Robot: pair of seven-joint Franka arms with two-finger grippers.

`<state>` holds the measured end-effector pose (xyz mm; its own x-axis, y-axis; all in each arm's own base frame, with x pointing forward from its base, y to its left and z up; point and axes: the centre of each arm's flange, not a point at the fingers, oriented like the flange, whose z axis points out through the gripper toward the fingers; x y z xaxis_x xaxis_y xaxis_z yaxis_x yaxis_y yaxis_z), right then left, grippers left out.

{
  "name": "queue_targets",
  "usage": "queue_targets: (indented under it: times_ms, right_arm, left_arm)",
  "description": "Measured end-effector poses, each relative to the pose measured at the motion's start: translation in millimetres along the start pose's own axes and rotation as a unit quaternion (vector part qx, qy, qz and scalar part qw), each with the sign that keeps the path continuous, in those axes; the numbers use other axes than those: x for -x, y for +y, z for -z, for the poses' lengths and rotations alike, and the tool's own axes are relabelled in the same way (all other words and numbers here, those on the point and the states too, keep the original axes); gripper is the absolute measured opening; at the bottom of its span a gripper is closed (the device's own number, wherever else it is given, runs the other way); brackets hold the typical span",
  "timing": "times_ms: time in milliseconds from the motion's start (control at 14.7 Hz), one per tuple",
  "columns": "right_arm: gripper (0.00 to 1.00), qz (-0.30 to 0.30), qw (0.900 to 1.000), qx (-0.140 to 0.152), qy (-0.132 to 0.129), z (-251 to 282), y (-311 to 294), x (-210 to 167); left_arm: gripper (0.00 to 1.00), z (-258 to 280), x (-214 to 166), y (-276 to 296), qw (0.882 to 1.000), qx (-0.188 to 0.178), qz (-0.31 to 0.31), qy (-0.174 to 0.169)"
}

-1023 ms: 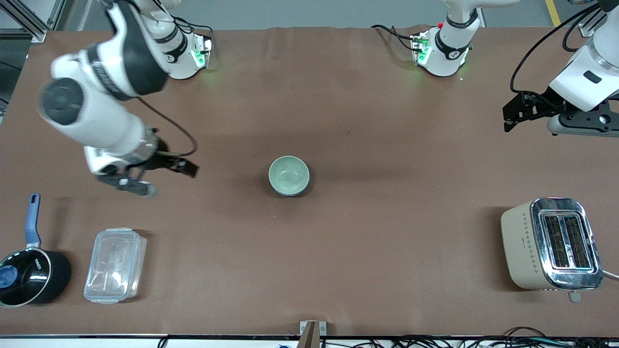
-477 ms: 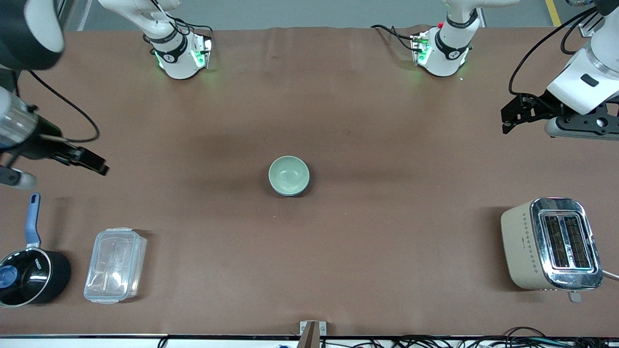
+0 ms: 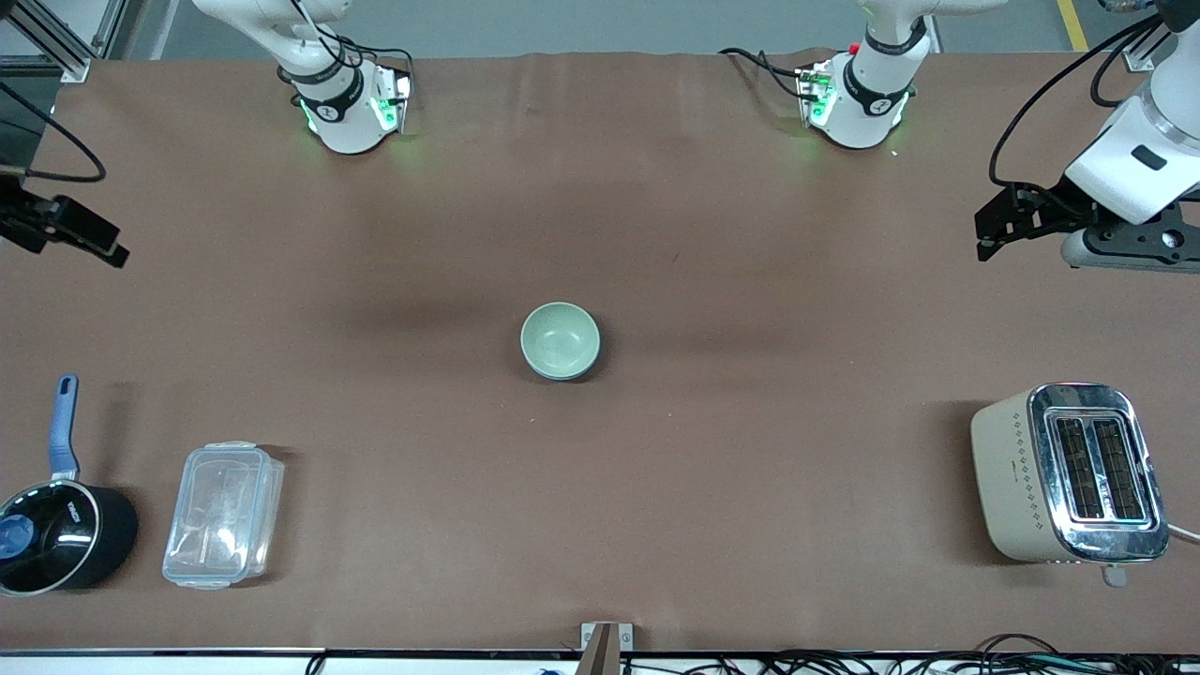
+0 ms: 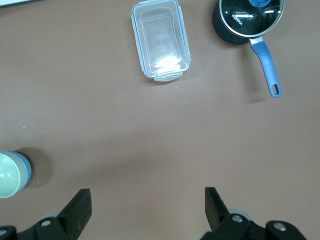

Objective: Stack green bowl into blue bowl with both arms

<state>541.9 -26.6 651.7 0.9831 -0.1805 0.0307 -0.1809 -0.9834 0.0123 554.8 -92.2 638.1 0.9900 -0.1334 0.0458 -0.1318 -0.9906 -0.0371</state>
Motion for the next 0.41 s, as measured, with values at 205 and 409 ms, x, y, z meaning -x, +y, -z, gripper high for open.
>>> queue_targets:
  times_ms: [205,409]
  right_arm:
    - [1.00,0.023,1.000,0.001,-0.008,-6.5,2.6,3.5]
    - [1.00,0.038,0.999,0.003,-0.010,-9.1,9.5,2.5]
  left_arm:
    - [1.00,0.0,0.0,-0.3,1.000,0.000,0.000,0.000]
    - [1.00,0.0,0.0,-0.5,1.000,0.000,0.000,0.000]
